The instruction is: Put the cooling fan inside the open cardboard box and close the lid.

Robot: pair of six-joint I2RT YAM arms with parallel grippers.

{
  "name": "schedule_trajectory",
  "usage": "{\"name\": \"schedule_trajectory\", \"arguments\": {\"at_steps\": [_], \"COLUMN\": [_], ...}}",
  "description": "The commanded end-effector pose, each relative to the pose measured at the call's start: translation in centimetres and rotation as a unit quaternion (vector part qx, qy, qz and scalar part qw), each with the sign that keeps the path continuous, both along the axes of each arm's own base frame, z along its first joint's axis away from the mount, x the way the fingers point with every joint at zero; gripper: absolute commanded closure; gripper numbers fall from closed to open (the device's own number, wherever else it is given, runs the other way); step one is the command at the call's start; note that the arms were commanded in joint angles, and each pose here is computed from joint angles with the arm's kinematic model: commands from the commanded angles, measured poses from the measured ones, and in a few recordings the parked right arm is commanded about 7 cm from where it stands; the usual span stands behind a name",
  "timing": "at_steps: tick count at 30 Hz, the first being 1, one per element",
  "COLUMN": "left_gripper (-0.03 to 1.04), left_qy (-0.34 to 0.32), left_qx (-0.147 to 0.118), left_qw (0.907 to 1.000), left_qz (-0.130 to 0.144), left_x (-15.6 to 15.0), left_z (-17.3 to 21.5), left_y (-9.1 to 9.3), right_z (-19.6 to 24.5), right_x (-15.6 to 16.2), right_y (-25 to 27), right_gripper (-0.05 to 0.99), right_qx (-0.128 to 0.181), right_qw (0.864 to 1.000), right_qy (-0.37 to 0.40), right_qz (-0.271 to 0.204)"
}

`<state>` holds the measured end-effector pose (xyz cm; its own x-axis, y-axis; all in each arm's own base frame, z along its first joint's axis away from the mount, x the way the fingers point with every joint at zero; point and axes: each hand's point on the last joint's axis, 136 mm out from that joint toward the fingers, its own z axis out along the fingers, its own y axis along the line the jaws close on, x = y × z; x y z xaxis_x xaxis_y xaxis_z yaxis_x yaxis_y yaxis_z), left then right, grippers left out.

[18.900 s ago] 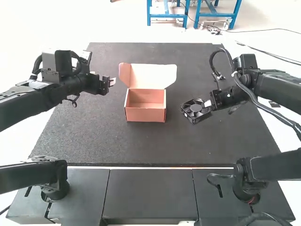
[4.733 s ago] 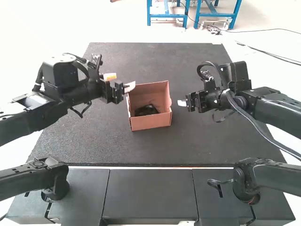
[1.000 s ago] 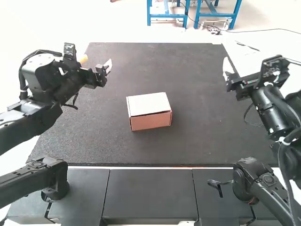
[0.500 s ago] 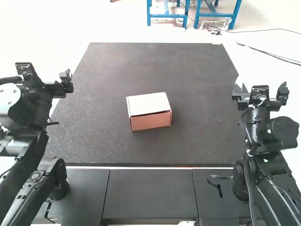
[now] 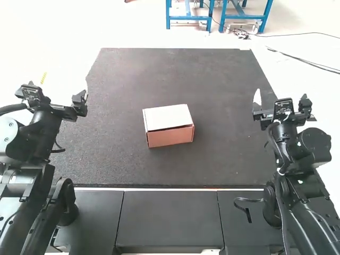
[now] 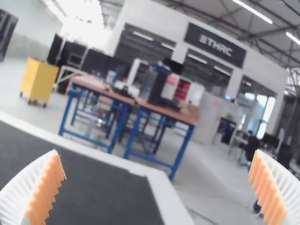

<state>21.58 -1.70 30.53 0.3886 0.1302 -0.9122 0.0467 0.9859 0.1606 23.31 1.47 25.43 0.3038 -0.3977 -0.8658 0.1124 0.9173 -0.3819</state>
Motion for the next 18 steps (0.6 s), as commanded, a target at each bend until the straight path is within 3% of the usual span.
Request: {"name": "schedule_trajectory", "arguments": {"at_steps": [1,3,4,5,6,8,9,10,12,13,18], "left_gripper": [0.03,0.03,0.03,0.03,0.03,0.03,0.03,0.03,0.03,0.03,0.03], "left_qy": [-0.011,0.033,0.027,0.009,-0.023,-0.089,-0.096,-0.104,-0.095,-0.087,-0.013], "left_qx": [0.103,0.178,0.231,0.273,0.304,0.302,0.293,0.264,0.174,0.133,0.044], "left_qw": [0.9945,0.9829,0.9714,0.9609,0.9515,0.9472,0.9499,0.9582,0.9801,0.9866,0.9954], "left_qz": [0.018,0.037,0.05,0.042,0.041,0.06,0.051,0.038,-0.013,-0.036,-0.084], "left_x": [-0.2,0.9,1.1,1.0,0.8,0.1,-0.1,-0.5,-0.8,-0.8,0.4], "left_z": [-0.1,-3.1,-3.7,-4.0,-3.8,-2.6,-2.4,-1.5,-1.3,-1.3,-3.6], "left_y": [-0.8,-0.8,-0.9,-1.8,-2.4,-2.5,-2.7,-2.9,-3.1,-3.3,-3.4], "right_z": [-6.5,-5.9,-5.6,-5.0,-4.6,-4.8,-5.3,-5.8,-6.3,-6.4,-8.1], "right_x": [1.0,0.8,0.8,0.7,0.6,0.6,0.8,0.9,1.1,1.1,1.6], "right_y": [3.2,3.1,2.8,2.5,2.5,2.6,2.6,2.5,2.3,2.1,1.0], "right_gripper": [0.02,0.02,0.02,0.02,0.02,0.02,0.02,0.02,0.02,0.02,0.02], "right_qx": [0.005,0.034,0.041,0.051,0.068,0.103,0.116,0.121,0.135,0.14,0.185], "right_qw": [0.994,0.993,0.994,0.994,0.993,0.988,0.986,0.985,0.983,0.983,0.975], "right_qy": [0.058,0.049,0.043,0.031,0.022,0.03,0.043,0.052,0.063,0.066,0.097], "right_qz": [0.095,0.102,0.093,0.09,0.097,0.108,0.111,0.108,0.104,0.1,0.08]}}
